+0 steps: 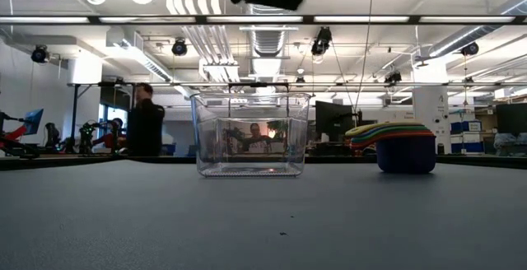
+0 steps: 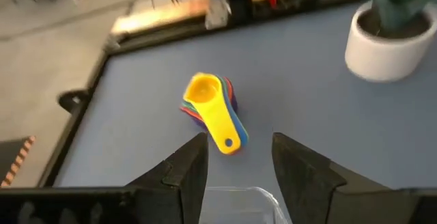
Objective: Nest measuring cups in basket
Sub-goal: Put the stack of measuring cups into the transparent bin
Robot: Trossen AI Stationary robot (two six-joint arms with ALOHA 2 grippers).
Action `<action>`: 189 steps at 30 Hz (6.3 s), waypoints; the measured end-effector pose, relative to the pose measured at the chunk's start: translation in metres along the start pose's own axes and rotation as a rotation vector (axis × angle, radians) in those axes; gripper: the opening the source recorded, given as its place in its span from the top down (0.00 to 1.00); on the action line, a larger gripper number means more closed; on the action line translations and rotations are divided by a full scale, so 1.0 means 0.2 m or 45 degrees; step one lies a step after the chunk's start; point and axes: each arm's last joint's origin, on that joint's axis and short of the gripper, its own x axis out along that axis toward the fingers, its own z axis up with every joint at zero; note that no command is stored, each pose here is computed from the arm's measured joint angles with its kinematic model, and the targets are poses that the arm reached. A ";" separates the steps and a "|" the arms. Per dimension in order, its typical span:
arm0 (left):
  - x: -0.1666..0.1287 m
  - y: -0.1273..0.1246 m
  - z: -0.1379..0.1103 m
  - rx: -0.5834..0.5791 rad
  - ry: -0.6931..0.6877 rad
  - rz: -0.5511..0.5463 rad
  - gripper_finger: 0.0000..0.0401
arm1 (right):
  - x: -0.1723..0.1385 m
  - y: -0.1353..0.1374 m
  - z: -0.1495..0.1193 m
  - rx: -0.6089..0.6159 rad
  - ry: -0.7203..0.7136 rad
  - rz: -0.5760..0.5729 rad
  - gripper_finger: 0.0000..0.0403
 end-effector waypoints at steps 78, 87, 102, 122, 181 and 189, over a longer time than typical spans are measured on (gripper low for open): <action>-0.91 0.34 -0.41 -0.159 -0.616 0.443 0.64 | 0.63 0.30 -0.26 -0.028 1.450 -0.093 0.32; -0.91 0.34 -0.41 -0.157 -0.614 0.443 0.64 | 0.71 0.36 -0.40 -0.116 1.598 -0.085 0.25; -0.91 0.34 -0.42 -0.151 -0.611 0.443 0.64 | 0.76 0.40 -0.52 -0.166 1.730 -0.102 0.32; -0.90 0.34 -0.42 -0.141 -0.602 0.443 0.64 | 0.74 0.40 -0.58 -0.126 1.752 -0.151 0.36; -0.91 0.34 -0.42 -0.142 -0.604 0.444 0.64 | 0.74 0.37 -0.67 -0.197 1.704 -0.133 0.50; -0.91 0.34 -0.42 -0.143 -0.605 0.443 0.64 | 0.74 0.36 -0.67 -0.206 1.704 -0.125 0.68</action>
